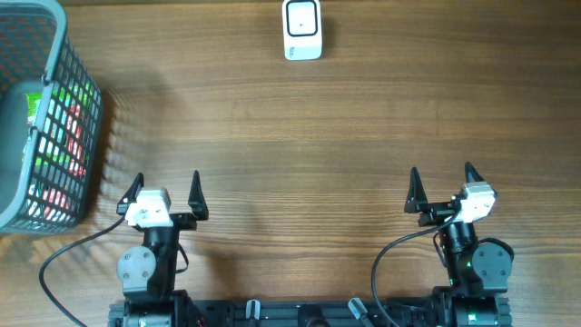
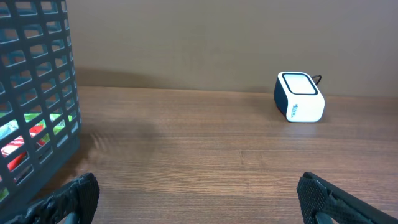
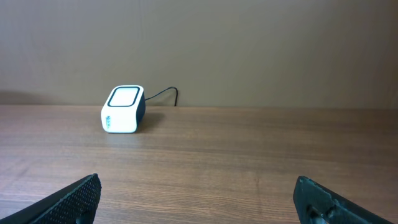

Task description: Scan the item barcode

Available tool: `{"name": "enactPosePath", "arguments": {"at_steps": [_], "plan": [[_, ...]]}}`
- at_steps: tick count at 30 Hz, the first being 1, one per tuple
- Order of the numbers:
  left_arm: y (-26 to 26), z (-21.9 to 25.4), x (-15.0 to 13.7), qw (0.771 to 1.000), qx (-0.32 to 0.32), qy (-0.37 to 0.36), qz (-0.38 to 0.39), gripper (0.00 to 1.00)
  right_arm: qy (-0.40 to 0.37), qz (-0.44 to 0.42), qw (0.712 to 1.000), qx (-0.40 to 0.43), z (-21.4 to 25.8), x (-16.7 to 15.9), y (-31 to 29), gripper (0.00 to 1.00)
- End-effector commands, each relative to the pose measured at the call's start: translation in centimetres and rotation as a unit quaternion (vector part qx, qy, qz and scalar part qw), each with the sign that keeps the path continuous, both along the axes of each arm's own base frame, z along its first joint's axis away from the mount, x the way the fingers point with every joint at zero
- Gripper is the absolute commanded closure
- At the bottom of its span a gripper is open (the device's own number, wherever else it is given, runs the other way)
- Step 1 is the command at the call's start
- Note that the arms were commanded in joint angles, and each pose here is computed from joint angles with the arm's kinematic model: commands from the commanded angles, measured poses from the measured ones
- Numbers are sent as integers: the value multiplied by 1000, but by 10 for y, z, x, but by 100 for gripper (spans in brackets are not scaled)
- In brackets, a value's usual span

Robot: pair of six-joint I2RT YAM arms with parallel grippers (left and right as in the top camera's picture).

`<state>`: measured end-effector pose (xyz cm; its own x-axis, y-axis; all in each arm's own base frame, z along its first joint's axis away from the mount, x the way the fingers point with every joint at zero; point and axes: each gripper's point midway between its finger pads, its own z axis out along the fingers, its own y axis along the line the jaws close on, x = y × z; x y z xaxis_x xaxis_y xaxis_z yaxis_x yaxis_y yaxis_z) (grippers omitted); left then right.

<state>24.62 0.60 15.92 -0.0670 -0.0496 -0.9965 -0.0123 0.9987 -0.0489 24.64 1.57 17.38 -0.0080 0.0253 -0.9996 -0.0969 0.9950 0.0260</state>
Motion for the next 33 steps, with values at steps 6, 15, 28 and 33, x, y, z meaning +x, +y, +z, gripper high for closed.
{"name": "enactPosePath", "arguments": {"at_steps": [6, 15, 28, 33], "plan": [[11, -12, 1, 999, 15, 26, 31, 0, 7, -2, 1000, 4, -3, 1, 0, 2], [11, -12, 1, 999, 15, 26, 31, 0, 7, -2, 1000, 4, -3, 1, 0, 0], [11, -12, 1, 999, 15, 26, 31, 0, 7, -2, 1000, 4, -3, 1, 0, 0], [11, -12, 1, 999, 15, 26, 31, 0, 7, -2, 1000, 4, -3, 1, 0, 0]]}}
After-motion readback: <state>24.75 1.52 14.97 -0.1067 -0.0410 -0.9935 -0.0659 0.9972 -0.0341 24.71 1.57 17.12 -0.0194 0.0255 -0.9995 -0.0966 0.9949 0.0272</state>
